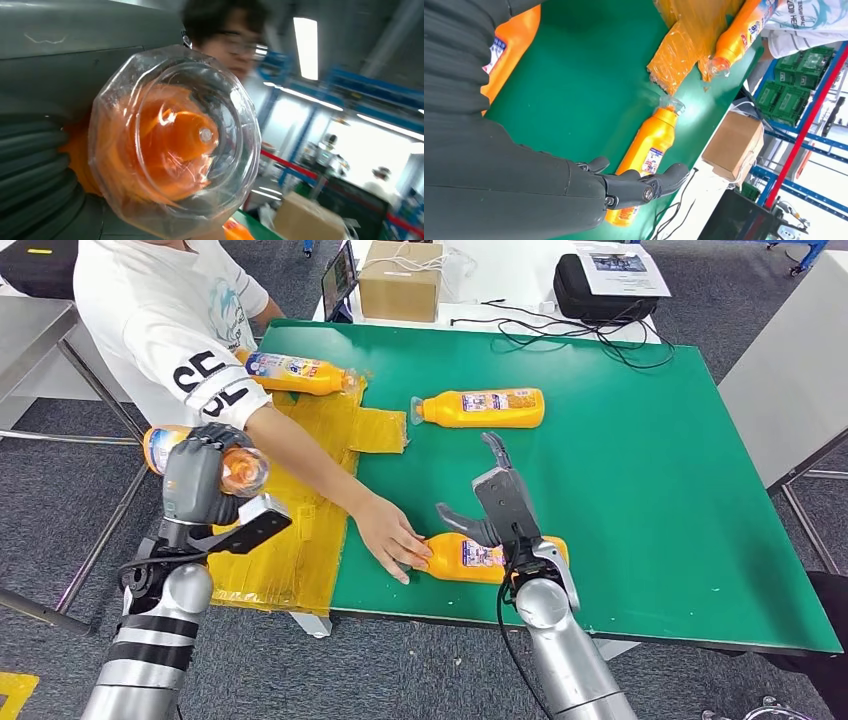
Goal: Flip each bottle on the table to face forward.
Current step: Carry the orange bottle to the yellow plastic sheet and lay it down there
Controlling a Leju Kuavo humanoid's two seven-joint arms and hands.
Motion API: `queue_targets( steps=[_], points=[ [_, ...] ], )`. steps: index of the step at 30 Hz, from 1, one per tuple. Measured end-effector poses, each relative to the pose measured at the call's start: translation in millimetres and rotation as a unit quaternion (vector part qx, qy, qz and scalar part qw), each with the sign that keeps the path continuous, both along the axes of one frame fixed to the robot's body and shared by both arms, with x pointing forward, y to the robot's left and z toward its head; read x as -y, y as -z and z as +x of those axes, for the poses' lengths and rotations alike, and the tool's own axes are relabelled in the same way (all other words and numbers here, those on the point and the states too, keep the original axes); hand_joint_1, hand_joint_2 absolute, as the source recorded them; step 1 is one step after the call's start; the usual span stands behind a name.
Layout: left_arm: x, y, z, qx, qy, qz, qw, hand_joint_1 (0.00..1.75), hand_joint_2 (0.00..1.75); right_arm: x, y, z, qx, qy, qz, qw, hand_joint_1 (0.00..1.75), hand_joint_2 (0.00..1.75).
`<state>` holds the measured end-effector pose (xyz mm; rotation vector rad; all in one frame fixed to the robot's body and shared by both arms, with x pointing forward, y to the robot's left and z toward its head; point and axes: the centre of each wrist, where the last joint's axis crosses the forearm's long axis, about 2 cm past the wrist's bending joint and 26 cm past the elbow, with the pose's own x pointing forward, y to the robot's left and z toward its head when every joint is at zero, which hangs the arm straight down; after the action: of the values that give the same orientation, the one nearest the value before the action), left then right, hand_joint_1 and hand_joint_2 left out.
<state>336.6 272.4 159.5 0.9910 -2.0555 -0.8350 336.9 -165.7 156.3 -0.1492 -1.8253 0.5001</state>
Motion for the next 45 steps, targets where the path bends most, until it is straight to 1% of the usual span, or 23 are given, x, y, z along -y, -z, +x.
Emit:
queue_targets(
  steps=[3,7,9,13,16,20,25,30,35,39,40,42,43,44,45],
  points=[
    [7.7,3.4,-1.4,0.002,0.015,0.022,1.0,1.75,1.75,1.3,-0.9,1.2,0.001,-0.001,-0.001,1.0,0.0,1.75],
    [11.3,7.2,-2.2,-0.003,0.027,0.041,0.999,1.75,1.75,2.2,-1.4,1.9,0.001,-0.002,-0.001,1.0,0.0,1.75],
    [13.2,10.9,-1.9,-0.012,0.037,0.074,0.997,1.75,1.75,2.7,-2.5,3.0,0.003,-0.006,-0.001,1.0,0.0,1.75],
    [19.1,30.2,0.8,-0.047,0.061,0.159,0.984,1.75,1.75,3.5,-7.9,7.7,0.012,-0.014,0.0,1.0,0.0,1.75],
    [22.5,48.0,1.9,-0.077,0.076,0.196,0.975,1.75,1.75,3.6,-10.7,10.2,0.015,-0.017,0.004,1.0,0.0,1.75],
    [24.0,65.3,4.5,-0.116,0.087,0.22,0.965,1.75,1.75,3.5,-11.6,10.4,0.025,-0.019,0.018,0.999,0.0,1.75],
    [23.4,79.0,9.4,-0.171,0.089,0.227,0.955,1.75,1.75,2.6,-15.3,6.7,0.045,-0.017,0.046,0.998,0.0,1.75],
    [22.2,83.2,19.2,-0.244,0.128,0.198,0.941,1.75,1.75,0.7,-19.9,5.8,0.05,-0.021,0.062,0.997,0.0,1.75],
    [21.4,82.6,22.9,-0.262,0.136,0.19,0.936,1.75,1.75,0.4,-20.5,5.9,0.05,-0.021,0.064,0.996,0.0,1.75],
    [19.9,78.9,41.1,-0.33,0.126,0.218,0.91,1.75,1.75,-3.6,-31.0,11.9,0.059,-0.031,0.067,0.995,0.0,1.75],
    [19.5,78.5,43.2,-0.336,0.123,0.223,0.907,1.49,1.75,-4.5,-32.9,13.1,0.062,-0.033,0.067,0.995,0.0,1.75],
    [18.2,78.5,45.6,-0.347,0.121,0.228,0.902,0.71,1.75,-5.7,-34.8,14.3,0.064,-0.036,0.066,0.995,0.0,1.75],
    [17.6,79.1,45.9,-0.353,0.121,0.23,0.899,0.27,1.75,-6.1,-35.1,14.4,0.063,-0.037,0.065,0.995,0.0,1.75],
    [17.0,80.2,45.8,-0.359,0.122,0.231,0.896,0.09,1.75,-6.4,-35.1,14.5,0.063,-0.038,0.065,0.995,0.0,1.75],
    [16.3,81.7,45.3,-0.366,0.122,0.231,0.893,0.04,1.75,-6.5,-35.0,14.7,0.062,-0.038,0.065,0.995,0.0,1.75]
  ],
)
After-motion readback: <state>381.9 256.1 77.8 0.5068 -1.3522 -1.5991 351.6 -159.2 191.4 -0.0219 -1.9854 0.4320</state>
